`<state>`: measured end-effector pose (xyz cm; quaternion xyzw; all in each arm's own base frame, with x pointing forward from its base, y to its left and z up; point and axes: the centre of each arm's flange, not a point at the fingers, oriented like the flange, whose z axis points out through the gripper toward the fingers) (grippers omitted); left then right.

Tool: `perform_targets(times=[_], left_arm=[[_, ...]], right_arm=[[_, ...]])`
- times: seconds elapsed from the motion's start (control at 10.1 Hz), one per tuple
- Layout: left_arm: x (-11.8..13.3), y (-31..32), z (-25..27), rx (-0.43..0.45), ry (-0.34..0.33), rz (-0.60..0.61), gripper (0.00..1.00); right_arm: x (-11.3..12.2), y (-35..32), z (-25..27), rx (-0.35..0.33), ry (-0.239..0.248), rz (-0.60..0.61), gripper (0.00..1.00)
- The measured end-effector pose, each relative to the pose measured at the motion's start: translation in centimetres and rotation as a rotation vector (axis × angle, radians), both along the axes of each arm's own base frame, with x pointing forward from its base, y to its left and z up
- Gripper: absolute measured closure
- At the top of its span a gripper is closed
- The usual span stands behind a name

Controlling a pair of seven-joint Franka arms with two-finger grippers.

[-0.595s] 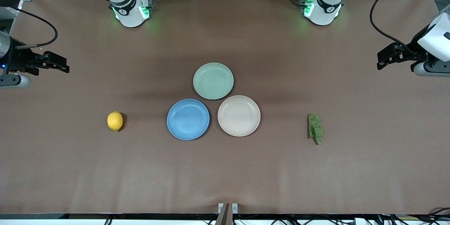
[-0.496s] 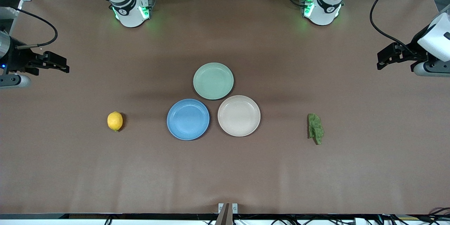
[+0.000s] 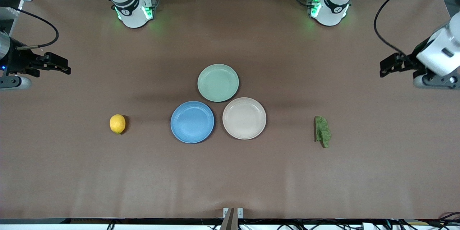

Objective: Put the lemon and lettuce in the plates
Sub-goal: 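Reach the right gripper toward the lemon while the left gripper reaches the lettuce, then lower and close the right gripper on the lemon while the left grasps lettuce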

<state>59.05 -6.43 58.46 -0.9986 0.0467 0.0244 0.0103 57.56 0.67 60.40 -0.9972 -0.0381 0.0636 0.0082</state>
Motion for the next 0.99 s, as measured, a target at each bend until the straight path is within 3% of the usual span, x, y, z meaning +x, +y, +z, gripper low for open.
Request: perform_targets(times=[0.3, 0.6, 0.79, 0.99], left_arm=[[3.1, -1.3, -8.2, 0.003, 0.032, 0.005, 0.00], [3.4, -2.4, -16.7, -0.003, -0.002, 0.007, 0.00], [2.6, -3.1, -20.9, -0.003, 0.009, -0.002, 0.00], [2.3, -3.1, -24.5, -0.008, -0.012, -0.005, 0.00]], right_arm=[[0.9, -1.7, -1.6, 0.001, -0.024, -0.027, 0.00], [5.0, -3.5, -13.1, 0.006, -0.098, -0.052, 0.00], [6.7, -2.7, -21.7, 0.012, -0.075, -0.041, 0.00], [7.5, -2.1, -27.2, 0.016, -0.040, -0.032, 0.00]])
